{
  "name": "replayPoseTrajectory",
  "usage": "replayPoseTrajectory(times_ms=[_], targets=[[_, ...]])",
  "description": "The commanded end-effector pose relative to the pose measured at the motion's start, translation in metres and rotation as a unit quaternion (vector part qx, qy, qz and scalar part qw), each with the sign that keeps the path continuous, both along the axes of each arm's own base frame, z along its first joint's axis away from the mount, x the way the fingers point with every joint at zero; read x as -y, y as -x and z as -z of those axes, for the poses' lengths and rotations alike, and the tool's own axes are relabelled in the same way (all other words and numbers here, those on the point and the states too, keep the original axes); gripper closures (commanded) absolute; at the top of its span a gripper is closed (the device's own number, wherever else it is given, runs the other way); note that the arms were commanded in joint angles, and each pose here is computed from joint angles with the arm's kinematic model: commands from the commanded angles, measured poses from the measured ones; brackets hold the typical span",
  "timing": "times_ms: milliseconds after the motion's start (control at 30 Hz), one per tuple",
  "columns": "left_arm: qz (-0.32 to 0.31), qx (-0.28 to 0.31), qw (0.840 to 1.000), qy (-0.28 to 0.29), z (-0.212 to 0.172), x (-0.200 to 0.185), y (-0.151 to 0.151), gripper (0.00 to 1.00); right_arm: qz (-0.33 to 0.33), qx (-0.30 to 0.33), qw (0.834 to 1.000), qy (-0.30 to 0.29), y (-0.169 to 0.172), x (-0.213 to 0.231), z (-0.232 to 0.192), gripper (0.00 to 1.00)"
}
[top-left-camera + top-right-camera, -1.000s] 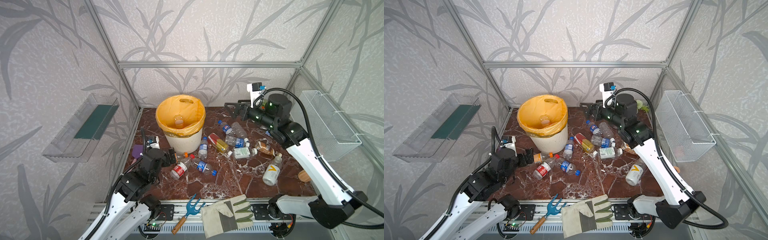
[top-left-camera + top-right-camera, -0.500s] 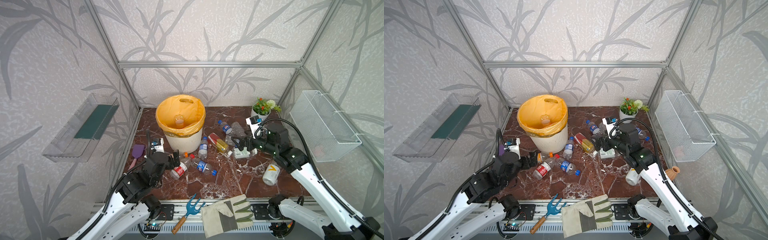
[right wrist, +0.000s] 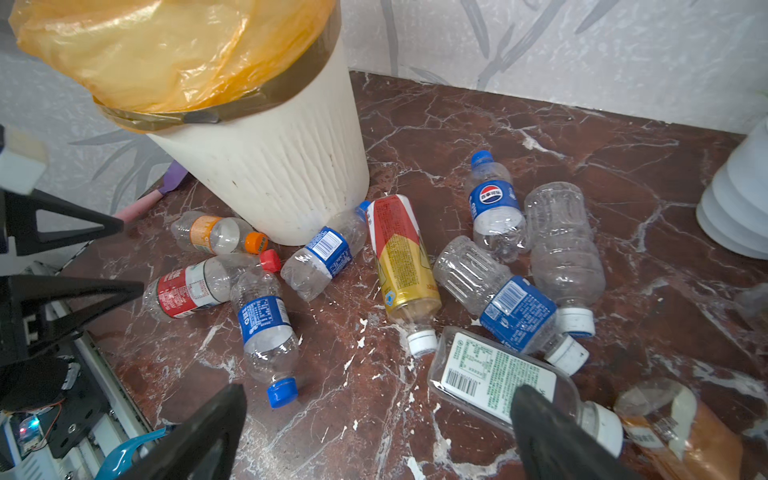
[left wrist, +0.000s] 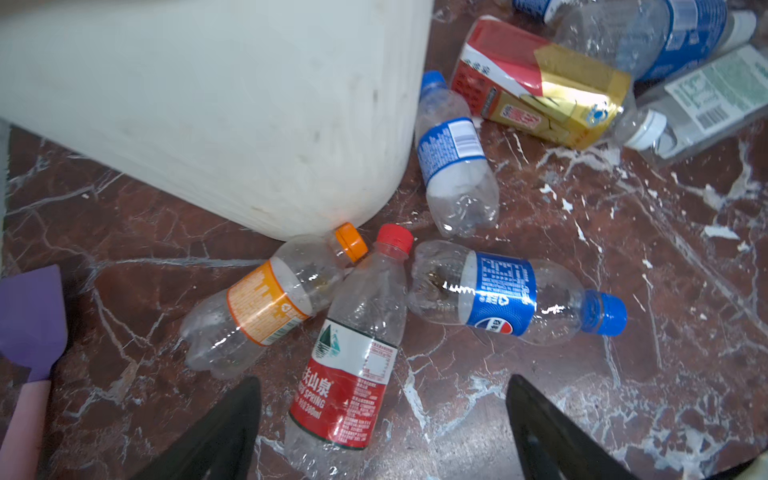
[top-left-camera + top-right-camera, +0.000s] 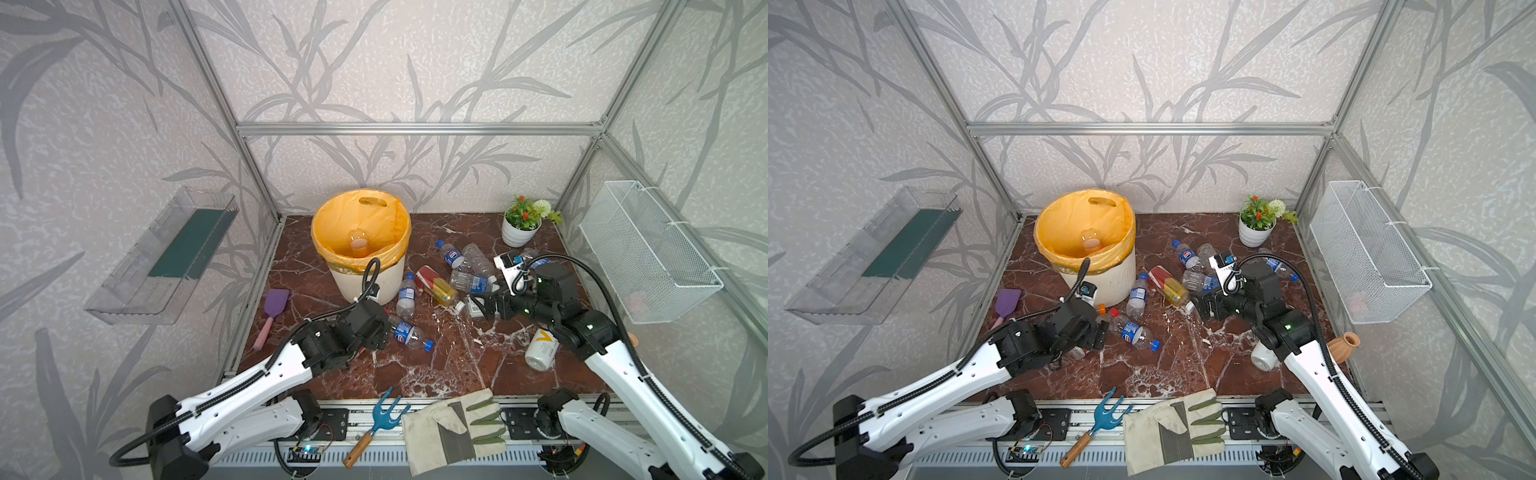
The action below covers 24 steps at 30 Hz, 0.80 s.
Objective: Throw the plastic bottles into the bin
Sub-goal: 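Move the right gripper back toward the bottles while the left gripper reaches forward, then lower the left gripper onto the blue-capped Pepsi bottle and grasp it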
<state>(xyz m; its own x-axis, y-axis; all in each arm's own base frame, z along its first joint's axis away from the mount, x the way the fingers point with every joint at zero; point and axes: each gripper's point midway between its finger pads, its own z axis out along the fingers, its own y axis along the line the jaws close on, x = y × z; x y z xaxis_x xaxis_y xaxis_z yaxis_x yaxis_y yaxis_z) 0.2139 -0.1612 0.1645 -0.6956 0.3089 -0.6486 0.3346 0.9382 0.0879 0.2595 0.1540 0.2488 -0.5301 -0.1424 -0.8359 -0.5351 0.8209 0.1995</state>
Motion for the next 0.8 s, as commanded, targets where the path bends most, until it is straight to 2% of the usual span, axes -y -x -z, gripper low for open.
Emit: replayPoseTrajectory(times_ms=[0, 167, 333, 500, 767], targets=[[0.092, -0.032, 0.994, -0.059, 0.001, 0.022, 0.005, 0.12, 0.006, 0.003, 1.000, 0.007, -0.001, 0.010, 0.001, 0.01], [0.186, -0.096, 0.962, -0.176, 0.027, 0.045, 0.011, 0.20, 0.018, 0.007, 1.000, 0.003, -0.004, 0.022, -0.003, 0.01], [0.288, -0.141, 0.914, -0.248, 0.050, 0.060, 0.022, 0.25, 0.025, 0.011, 1.000, 0.001, -0.003, 0.028, -0.004, 0.01], [0.379, -0.164, 0.865, -0.286, 0.060, 0.064, 0.033, 0.32, 0.032, 0.012, 0.999, -0.002, -0.003, 0.032, -0.004, 0.01], [0.473, -0.114, 0.820, -0.303, 0.073, 0.080, 0.024, 0.32, 0.040, 0.012, 0.999, -0.005, -0.004, 0.036, -0.002, 0.01]])
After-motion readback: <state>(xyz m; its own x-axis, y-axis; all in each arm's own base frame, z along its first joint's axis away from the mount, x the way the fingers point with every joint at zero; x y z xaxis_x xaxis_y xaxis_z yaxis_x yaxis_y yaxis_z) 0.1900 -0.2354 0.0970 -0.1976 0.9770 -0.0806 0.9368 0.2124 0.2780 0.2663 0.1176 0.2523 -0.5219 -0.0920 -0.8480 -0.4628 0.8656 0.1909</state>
